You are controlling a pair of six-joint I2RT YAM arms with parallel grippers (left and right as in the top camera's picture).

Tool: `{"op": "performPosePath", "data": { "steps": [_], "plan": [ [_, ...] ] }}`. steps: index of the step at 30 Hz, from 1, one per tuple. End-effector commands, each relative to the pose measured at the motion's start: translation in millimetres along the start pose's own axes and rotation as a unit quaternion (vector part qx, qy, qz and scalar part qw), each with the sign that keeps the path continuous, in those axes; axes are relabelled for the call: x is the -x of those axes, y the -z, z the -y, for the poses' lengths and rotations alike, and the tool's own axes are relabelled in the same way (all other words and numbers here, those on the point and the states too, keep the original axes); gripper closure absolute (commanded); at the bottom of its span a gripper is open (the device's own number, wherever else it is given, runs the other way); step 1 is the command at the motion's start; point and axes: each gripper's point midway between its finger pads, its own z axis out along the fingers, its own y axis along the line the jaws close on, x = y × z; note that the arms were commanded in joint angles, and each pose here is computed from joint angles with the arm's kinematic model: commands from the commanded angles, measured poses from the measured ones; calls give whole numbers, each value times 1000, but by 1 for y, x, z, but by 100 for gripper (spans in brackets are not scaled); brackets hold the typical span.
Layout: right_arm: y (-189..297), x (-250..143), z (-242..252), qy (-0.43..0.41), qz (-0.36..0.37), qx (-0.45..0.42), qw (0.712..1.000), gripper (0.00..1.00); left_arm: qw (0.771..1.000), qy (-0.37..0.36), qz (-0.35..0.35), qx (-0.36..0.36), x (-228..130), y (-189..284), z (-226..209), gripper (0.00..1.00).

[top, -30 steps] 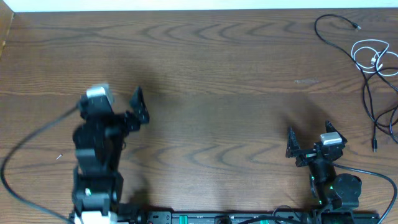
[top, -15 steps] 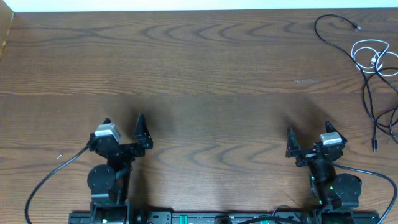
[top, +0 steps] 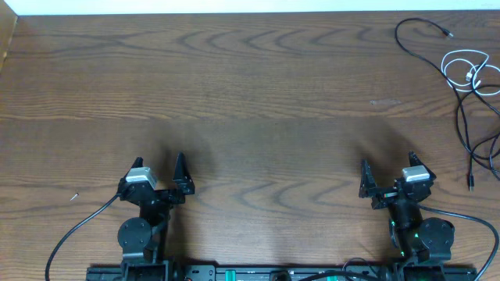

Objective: Untangle cables

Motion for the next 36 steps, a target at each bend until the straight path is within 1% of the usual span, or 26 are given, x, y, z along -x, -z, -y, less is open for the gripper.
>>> {"op": "performPosePath", "data": {
  "steps": [1, 4, 36],
  "plan": [
    [0, 0, -1, -6, 2, 2, 1000, 1, 1000, -14, 0, 15, -1, 1, -6, 1],
    [0, 0, -1, -6, 2, 2, 1000, 1, 999, -13, -46, 25, -24, 2, -11, 1],
    [0, 0, -1, -6, 2, 2, 1000, 1, 999, -13, -43, 24, -22, 1, -10, 1]
  ]
}}
